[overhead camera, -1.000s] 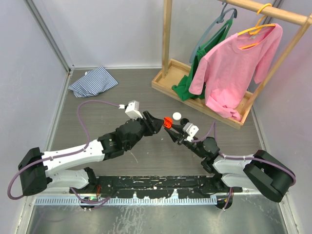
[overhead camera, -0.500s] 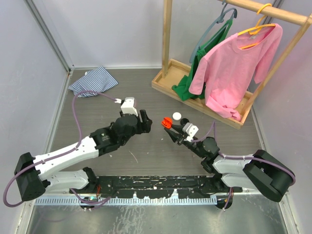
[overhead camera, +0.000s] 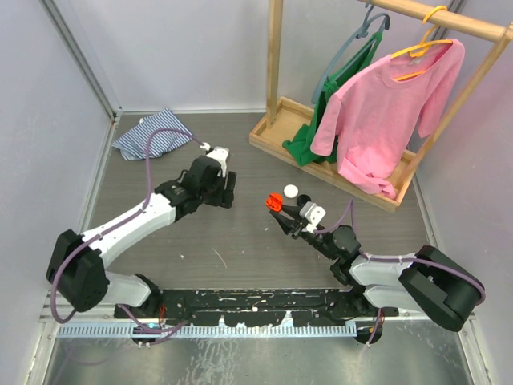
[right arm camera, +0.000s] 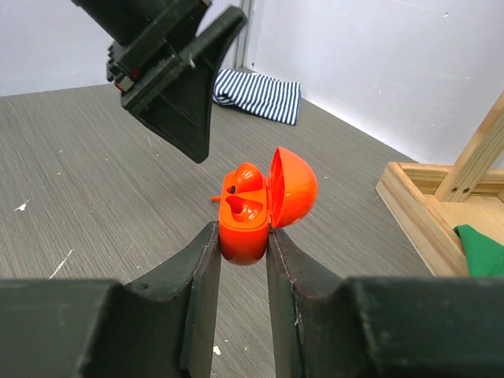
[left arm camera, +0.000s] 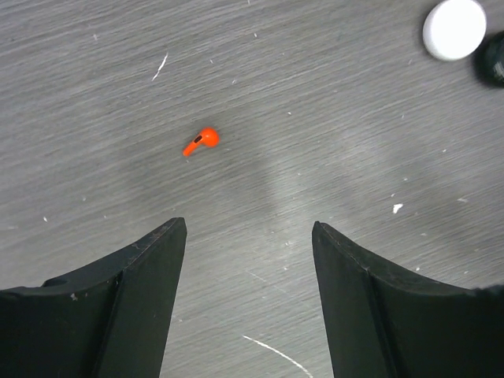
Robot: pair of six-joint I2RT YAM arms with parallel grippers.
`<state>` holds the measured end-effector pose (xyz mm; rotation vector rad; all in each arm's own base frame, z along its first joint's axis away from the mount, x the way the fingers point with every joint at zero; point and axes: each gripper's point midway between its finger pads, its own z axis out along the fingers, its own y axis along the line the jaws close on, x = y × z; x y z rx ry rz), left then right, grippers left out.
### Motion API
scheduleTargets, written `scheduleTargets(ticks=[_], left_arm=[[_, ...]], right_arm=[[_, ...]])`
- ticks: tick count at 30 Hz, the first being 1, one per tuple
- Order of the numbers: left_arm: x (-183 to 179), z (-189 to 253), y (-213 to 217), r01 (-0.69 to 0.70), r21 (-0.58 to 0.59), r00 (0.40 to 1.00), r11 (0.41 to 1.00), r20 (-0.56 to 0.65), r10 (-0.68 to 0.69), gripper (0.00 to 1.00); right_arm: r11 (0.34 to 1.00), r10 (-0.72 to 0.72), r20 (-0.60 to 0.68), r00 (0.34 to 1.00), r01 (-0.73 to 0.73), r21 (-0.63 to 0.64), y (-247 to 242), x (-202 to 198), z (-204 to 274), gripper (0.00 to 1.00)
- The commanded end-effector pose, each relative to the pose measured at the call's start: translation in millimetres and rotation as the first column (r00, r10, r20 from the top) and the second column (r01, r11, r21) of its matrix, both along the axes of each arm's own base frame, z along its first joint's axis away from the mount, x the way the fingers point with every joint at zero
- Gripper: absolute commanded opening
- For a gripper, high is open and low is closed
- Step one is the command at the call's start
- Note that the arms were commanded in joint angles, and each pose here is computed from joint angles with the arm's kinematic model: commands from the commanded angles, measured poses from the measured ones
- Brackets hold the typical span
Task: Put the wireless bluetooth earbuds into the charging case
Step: Pick up the earbud from the center of the board.
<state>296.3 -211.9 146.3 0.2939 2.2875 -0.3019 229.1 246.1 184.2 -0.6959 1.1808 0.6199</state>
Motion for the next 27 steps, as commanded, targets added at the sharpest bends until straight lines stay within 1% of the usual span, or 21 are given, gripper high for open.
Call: scheduleTargets(ticks=[1, 9, 15, 19, 22, 27], left_arm=[[11.2, 0.0, -5.2, 0.180, 0.074, 0.984, 0.981, -0.022, -0.179, 0.67], [29.7, -42.0, 8.8, 0.302, 0.173, 0.950, 0.938, -0.133, -0.281, 0.67], [40.9, -66.3, 19.1, 0.408, 0.281, 0.909, 0.869, -0.216, -0.357, 0.65], [46.9, -72.8, 23.7, 0.455, 0.283, 0.883, 0.844, -0.264, -0.388, 0.62], [51.3, -75.5, 19.6, 0.494, 0.268, 0.860, 0.827, -0.290, -0.420, 0.61], [59.2, -81.8, 18.0, 0.531, 0.285, 0.835, 0.798, -0.337, -0.435, 0.55]], right_arm=[[0.998, 0.004, 0.071, 0.997, -0.009, 0.062, 1.2, -0.8, 27.1, 0.01], [0.998, 0.011, 0.070, 0.997, -0.015, 0.066, 1.6, -2.1, 27.5, 0.01], [0.998, 0.011, 0.069, 0.998, -0.016, 0.068, 1.7, -2.1, 27.9, 0.01], [0.998, 0.011, 0.069, 0.998, -0.016, 0.068, 1.8, -2.1, 27.8, 0.01], [0.998, 0.009, 0.070, 0.997, -0.014, 0.068, 1.5, -1.8, 28.0, 0.01], [0.998, 0.005, 0.070, 0.998, -0.009, 0.066, 0.9, -1.2, 27.2, 0.01]])
